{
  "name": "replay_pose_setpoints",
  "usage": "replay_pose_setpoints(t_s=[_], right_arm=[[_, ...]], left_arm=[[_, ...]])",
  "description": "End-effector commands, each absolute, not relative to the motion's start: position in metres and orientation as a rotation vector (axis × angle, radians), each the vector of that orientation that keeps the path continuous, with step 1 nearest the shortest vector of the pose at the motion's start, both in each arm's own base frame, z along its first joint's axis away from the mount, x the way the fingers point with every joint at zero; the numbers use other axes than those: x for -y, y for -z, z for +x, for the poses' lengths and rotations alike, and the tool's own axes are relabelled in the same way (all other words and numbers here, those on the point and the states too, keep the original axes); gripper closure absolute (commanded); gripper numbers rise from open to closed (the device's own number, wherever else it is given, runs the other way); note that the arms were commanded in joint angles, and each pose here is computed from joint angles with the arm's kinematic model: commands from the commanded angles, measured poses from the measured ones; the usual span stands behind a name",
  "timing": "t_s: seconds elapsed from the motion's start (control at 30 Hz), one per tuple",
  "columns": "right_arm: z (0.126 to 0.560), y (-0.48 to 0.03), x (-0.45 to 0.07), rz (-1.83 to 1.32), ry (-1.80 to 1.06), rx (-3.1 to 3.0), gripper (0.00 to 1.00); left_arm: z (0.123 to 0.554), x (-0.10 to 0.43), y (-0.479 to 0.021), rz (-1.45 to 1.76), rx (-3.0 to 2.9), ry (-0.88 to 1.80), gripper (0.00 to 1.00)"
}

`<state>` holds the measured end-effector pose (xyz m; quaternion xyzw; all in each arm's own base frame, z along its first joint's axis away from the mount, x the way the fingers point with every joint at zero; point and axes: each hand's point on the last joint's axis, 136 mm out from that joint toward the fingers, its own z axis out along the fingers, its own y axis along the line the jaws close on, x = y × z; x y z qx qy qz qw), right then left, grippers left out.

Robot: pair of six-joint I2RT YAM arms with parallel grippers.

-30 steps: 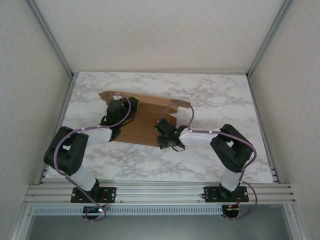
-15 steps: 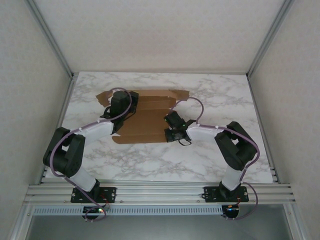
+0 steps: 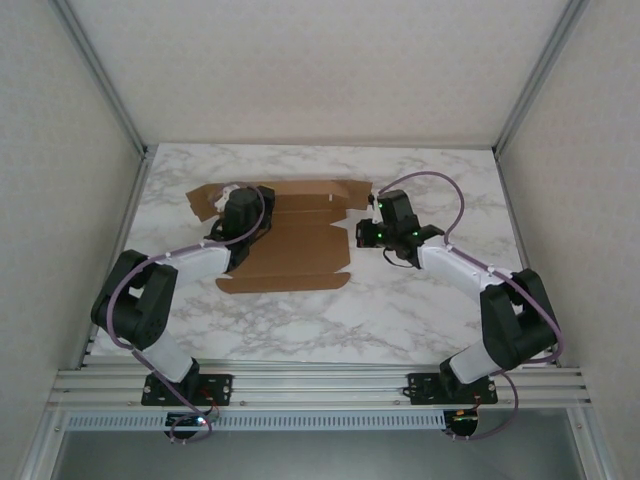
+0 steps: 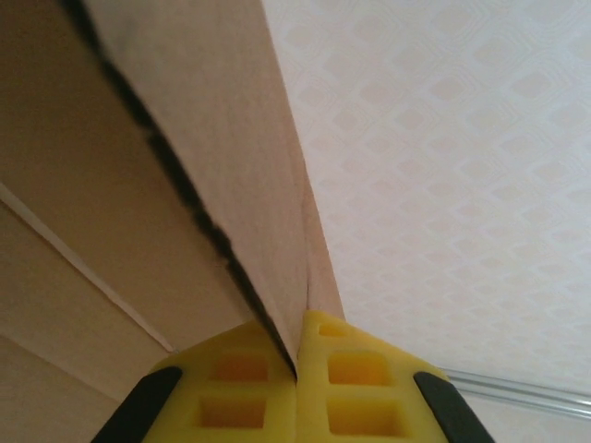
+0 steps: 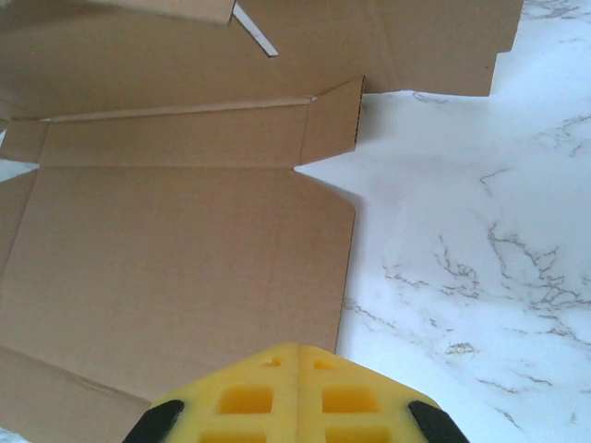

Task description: Fold the paper box

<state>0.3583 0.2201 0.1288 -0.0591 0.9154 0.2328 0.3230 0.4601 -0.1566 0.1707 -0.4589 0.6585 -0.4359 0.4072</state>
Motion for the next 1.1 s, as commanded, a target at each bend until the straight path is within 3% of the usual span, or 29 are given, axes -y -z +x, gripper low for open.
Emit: replay_pose_setpoints(t_s=[0.0,0.2,0.37,0.83,1.07], right_arm=[[0.376,-0.138,-0.22,-0.09,-0.671,-2.368,1.0],[0.408,-0.101,-0.203,0.144,-0.504,-2.453,1.0],[0.429,-0.066,-0.21,0.279,-0.541,-2.432,1.0],[0.479,-0.037,-0.225,0.459,-0.617,-2.301,1.0],[0.489,-0.038,-0.254,0.461,-0.834,-2.258,1.0]], left_arm=[[0.454,0.159,-0.17,-1.106,-1.655,1.109,1.0],[0.449,0.155,-0.168,-1.111,-1.658,1.096,1.0],[0.449,0.157,-0.167,-1.116,-1.67,1.091,1.0],[0.444,0.167,-0.16,-1.125,-1.701,1.122,1.0],[0.441,0.168,-0.157,-1.138,-1.702,1.14,1.0]])
